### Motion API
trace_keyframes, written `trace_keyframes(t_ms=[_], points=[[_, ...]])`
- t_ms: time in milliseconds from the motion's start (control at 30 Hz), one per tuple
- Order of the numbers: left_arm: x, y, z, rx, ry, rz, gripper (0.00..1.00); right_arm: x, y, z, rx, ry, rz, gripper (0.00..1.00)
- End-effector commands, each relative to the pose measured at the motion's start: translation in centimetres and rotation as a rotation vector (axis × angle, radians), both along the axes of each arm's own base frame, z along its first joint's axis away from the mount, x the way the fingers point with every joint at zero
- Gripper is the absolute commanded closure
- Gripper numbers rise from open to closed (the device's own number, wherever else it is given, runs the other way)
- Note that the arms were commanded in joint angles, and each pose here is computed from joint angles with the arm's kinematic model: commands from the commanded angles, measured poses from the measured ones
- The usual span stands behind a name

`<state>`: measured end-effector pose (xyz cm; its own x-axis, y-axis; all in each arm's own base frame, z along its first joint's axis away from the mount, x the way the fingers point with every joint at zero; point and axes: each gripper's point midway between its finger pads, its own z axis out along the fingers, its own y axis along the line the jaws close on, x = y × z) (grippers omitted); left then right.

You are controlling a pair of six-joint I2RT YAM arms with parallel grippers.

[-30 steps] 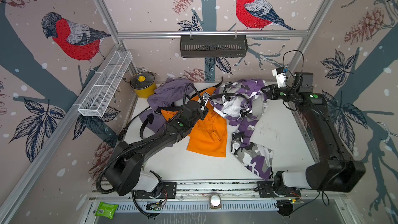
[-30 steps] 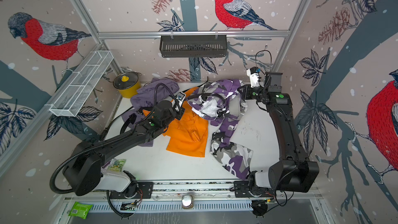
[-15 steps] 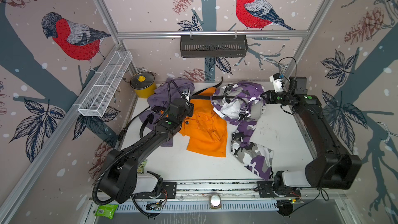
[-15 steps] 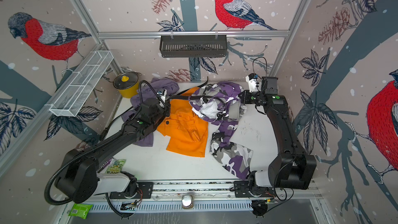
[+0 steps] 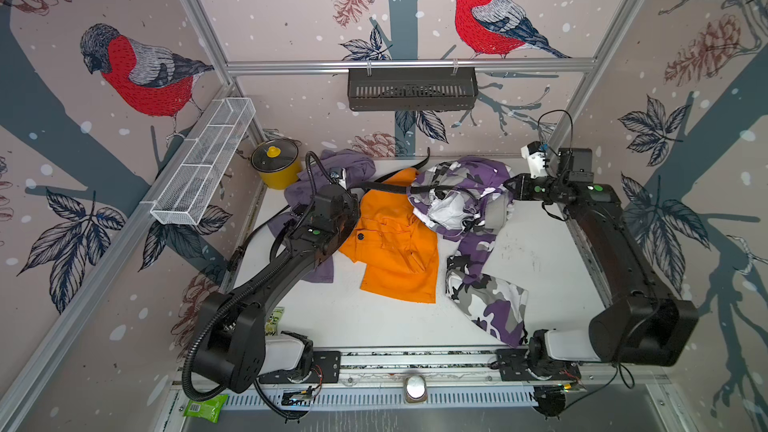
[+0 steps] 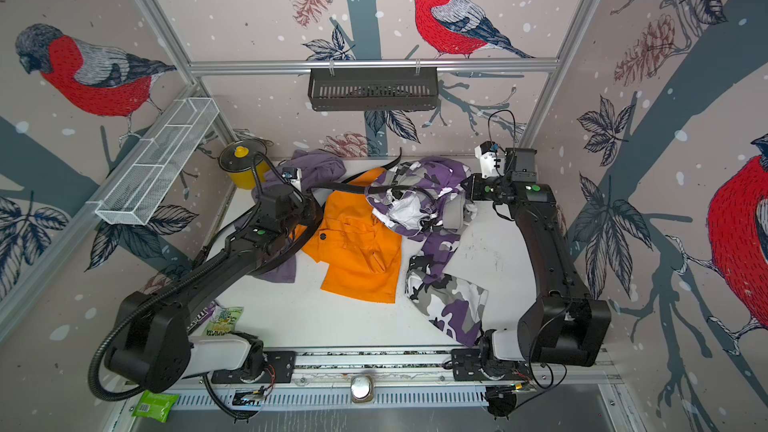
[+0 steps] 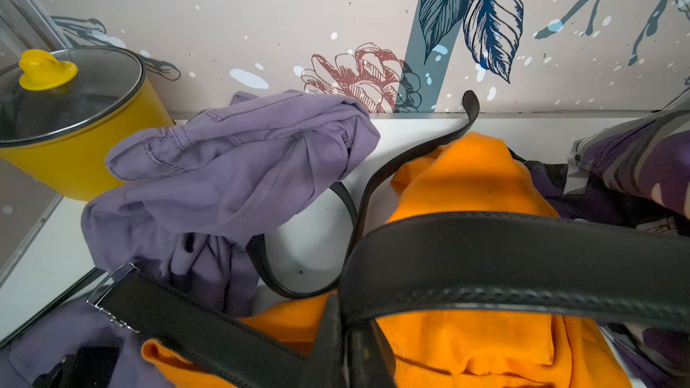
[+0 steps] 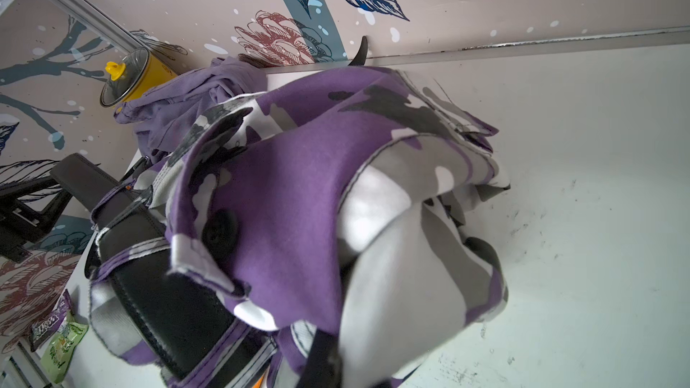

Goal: Remove the belt from the trousers

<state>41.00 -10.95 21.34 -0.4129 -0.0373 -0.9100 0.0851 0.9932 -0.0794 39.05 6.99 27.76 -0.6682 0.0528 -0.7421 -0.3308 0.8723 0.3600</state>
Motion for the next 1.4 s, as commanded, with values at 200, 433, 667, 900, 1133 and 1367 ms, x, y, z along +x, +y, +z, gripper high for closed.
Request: trace_keyframes(t_ms=[200,433,667,900,1133,1367], points=[[0.3,3.0,-1.3,0.003,0.061,0.138,1.0,0.5,-0.7,1.0,-0.037,-0.056,-0.016,1.0],[0.4,4.2,-2.1,0.003,0.102,0.184,1.0,0.6,-0.7,1.0,-0.037,-0.057,-0.016,1.0],[0.5,5.4,-3.9,0.041,0.185,0.247,1.0,0.6,-0.8,1.0,-0.041,-0.056,-0.019,1.0],[0.3,6.5,-3.7,0.038,0.181,0.292,1.0,0.5,-1.2,1.0,-0.046,-0.056,-0.026,1.0],[0.0,7.7,-4.0,0.042,0.194,0.333,1.0,0.6,-1.5,1.1,-0.044,-0.057,-0.036,1.0],[-0.5,9.5,-4.4,0.031,0.207,0.397,1.0,0.7,-1.7,1.1,-0.045,-0.056,-0.041,1.0]])
